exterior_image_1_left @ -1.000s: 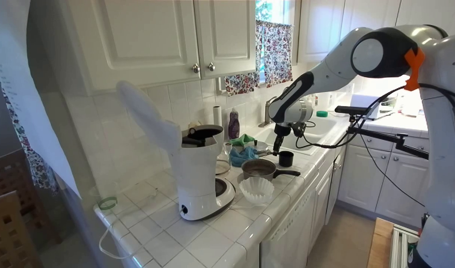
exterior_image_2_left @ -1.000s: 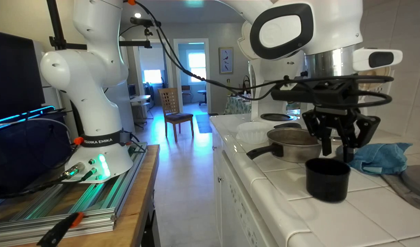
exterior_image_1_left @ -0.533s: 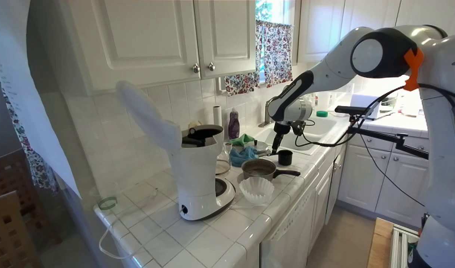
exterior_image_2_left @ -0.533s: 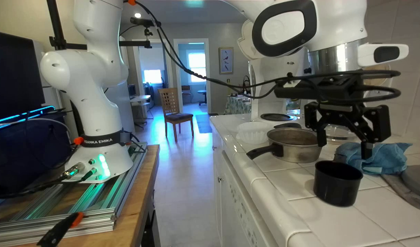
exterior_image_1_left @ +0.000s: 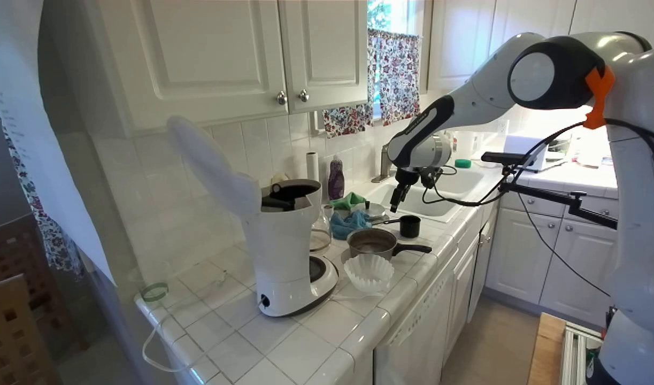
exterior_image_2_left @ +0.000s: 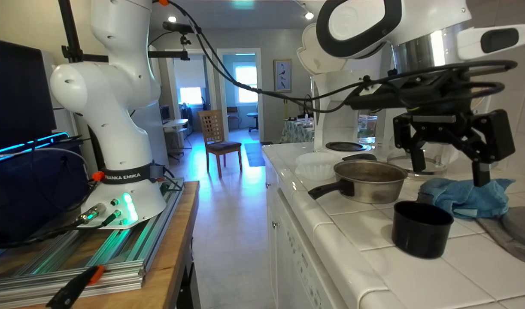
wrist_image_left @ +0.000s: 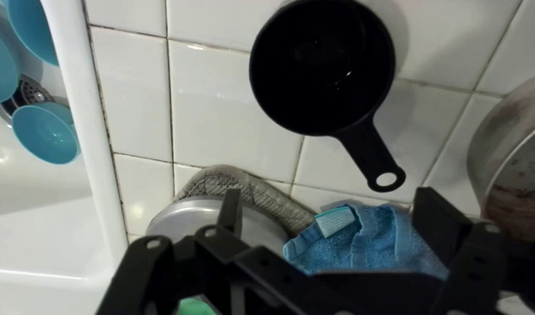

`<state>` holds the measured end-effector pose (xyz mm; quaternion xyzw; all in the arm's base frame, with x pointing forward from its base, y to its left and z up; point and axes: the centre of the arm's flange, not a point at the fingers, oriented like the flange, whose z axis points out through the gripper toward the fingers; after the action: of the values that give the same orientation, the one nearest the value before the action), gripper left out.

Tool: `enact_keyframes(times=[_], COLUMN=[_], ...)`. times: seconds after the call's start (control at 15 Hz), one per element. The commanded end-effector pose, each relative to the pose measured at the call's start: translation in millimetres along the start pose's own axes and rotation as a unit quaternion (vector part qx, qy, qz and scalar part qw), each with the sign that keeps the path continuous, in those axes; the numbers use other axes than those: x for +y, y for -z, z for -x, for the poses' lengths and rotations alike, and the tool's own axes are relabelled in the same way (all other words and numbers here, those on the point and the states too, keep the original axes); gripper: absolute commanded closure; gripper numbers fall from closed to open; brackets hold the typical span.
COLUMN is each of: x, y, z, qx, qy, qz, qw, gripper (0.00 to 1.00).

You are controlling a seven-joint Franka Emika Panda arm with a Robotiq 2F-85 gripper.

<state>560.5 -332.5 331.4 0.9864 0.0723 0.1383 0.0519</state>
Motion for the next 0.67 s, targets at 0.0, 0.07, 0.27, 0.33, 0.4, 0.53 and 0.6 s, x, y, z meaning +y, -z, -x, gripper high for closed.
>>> enact_keyframes(times=[0.0, 0.07, 0.27, 0.33, 0.4, 0.53, 0.6], x=[1.4, 1.8, 1.2, 1.2, 1.2, 5.9, 10.7], y=[2.3, 4.0, 4.6, 4.6, 4.6, 6.2, 5.6], z=[-2.1, -4.1, -5.7, -5.7, -5.7, -7.1, -12.0], qx=[0.004, 0.007, 0.008, 0.008, 0.008, 0.029, 0.032], qy=[-0.004, -0.006, -0.007, -0.007, -0.007, 0.013, 0.029], qz=[0.004, 0.006, 0.008, 0.008, 0.008, 0.010, 0.021], qw=[1.0000, 0.9999, 0.9999, 0.9999, 0.9999, 0.9994, 0.9988], gripper=[0.00, 0.00, 0.00, 0.00, 0.00, 0.00, 0.00])
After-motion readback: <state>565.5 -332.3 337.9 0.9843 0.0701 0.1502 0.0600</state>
